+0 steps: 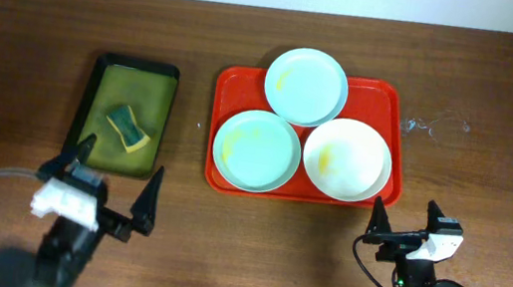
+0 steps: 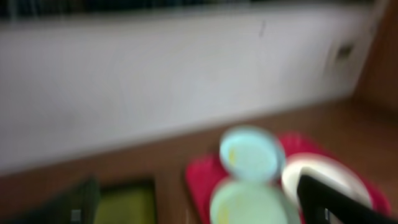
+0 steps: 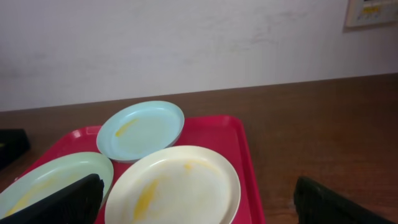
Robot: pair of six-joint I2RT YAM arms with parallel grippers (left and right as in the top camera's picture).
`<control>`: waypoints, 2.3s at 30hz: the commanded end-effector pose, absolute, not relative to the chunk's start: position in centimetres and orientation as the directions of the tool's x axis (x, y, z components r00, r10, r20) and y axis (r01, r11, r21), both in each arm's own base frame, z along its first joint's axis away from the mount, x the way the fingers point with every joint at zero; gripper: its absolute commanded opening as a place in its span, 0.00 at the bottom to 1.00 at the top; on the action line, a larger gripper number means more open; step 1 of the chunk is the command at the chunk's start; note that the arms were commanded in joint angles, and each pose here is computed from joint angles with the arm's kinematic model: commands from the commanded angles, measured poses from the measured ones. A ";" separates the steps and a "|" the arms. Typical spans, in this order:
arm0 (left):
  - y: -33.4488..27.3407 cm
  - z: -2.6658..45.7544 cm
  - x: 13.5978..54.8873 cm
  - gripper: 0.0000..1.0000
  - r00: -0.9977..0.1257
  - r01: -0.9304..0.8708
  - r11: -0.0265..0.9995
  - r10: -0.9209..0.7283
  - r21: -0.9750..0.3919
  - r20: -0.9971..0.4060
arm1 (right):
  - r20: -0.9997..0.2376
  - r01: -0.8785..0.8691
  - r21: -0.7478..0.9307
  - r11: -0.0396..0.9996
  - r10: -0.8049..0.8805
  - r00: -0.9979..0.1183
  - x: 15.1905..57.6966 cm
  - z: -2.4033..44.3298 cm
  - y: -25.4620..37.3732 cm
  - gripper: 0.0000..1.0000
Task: Clean dirty plates on tray and stack at the side
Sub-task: 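Reach the left gripper into the black tray and grasp the sponge, then lift the sponge with the left gripper and move it over the pale green plate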
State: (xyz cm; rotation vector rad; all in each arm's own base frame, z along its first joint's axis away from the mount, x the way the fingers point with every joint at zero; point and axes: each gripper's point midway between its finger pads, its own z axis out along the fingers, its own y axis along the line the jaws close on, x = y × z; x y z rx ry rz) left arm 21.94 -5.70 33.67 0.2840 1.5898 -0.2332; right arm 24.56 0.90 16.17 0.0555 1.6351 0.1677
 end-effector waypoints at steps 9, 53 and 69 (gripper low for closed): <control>0.2 22.9 39.3 0.99 -0.802 -0.098 0.994 -0.109 -0.050 -0.587 | -0.988 -0.052 0.142 0.989 0.138 -0.073 24.6 15.9 0.6 0.98; 7.6 -0.5 39.8 0.66 -0.808 -0.588 0.794 -0.566 0.156 -0.162 | -0.988 -0.052 0.142 0.989 0.138 -0.073 24.6 15.9 0.6 0.98; 2.9 7.7 40.6 0.00 -0.863 -0.504 0.862 -0.505 0.050 -0.006 | -0.988 -0.051 0.142 0.989 0.138 -0.073 24.6 15.9 0.6 0.98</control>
